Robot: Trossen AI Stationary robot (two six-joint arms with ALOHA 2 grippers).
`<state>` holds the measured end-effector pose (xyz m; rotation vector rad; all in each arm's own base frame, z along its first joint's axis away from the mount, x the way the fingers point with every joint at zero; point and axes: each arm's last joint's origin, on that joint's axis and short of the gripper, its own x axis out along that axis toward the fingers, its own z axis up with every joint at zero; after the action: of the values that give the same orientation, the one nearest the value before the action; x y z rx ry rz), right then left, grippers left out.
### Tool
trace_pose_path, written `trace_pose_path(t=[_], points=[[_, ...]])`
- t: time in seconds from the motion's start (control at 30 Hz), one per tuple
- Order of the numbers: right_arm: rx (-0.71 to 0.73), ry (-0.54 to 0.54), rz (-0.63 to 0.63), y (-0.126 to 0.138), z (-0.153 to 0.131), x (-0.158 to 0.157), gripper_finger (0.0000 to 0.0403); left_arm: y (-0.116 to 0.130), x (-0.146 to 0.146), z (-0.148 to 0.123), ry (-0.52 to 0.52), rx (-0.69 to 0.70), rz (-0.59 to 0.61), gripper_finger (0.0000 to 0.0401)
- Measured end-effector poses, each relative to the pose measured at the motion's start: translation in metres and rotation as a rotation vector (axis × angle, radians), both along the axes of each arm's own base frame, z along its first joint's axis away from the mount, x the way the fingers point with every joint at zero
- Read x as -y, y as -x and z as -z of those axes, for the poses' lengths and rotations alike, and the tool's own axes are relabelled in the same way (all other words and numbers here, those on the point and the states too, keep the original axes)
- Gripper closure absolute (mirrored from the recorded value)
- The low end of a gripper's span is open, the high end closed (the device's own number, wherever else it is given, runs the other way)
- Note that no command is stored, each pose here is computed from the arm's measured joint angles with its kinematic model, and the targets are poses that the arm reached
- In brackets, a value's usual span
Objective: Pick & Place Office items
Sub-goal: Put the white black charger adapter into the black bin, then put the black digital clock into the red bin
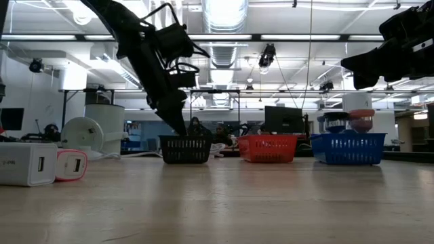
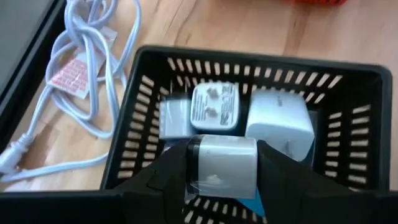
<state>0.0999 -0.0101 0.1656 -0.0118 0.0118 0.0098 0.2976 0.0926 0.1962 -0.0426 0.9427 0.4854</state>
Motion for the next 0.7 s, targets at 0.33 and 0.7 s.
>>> trace_pose_path(t=[0.33,0.7], points=[[-0.002,-0.002,0.0,0.0,0.0001,0.0,0.0394,-0.0059,-0.0018,0.0097,-0.002,-0.037,0.015,0.0243],[-0.002,0.001,0.0,0.0,0.0002,0.0,0.0394,-0.0057,-0.0016,0.0018,-0.021,-0.029,0.039,0.0109]])
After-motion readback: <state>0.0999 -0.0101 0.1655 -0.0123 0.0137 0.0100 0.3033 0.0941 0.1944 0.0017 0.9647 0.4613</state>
